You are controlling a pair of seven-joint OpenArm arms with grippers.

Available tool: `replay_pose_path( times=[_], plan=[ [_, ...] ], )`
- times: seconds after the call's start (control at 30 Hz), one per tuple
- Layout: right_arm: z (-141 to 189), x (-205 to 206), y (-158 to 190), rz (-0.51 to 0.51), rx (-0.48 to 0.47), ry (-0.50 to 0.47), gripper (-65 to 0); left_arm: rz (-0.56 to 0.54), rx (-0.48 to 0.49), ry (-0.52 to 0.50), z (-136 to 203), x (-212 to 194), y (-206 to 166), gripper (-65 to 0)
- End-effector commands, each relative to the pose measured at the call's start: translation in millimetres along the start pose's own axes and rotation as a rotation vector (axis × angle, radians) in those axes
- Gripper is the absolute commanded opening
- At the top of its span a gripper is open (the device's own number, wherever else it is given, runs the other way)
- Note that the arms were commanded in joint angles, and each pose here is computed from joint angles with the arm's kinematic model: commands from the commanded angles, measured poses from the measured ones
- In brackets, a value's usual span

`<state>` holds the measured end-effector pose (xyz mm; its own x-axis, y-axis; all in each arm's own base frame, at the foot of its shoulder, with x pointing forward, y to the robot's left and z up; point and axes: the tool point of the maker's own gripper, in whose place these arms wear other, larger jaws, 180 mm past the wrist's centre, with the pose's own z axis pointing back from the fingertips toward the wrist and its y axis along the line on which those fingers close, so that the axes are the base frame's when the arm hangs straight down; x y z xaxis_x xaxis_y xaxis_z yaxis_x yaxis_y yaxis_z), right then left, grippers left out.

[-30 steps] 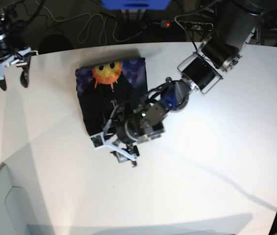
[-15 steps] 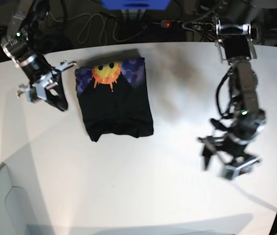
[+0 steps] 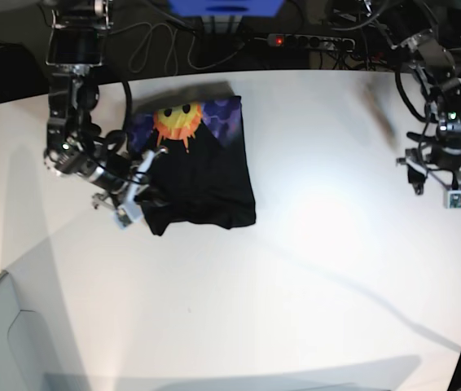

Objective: Fold the T-shirt properly
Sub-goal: 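Press the bundle's side with the right gripper to square it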

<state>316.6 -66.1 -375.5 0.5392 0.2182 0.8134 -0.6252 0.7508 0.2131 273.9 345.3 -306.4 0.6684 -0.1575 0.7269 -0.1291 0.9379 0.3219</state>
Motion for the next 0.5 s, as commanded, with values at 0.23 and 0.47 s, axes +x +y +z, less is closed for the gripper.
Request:
replay_pose_path(
  times=[0.23,0.47],
  plan=[
    [-24.6,23.9,-21.0,-0.031,0.040,-0.054,-64.8,0.064,0.087,0.017,24.9,-27.7,27.3,-21.6],
    [-22.2,38.8,-35.6,-0.048,0.023,-0.149,-64.8,0.072,0.094,0.085,37.2,-59.2,27.0,-21.6]
  ],
)
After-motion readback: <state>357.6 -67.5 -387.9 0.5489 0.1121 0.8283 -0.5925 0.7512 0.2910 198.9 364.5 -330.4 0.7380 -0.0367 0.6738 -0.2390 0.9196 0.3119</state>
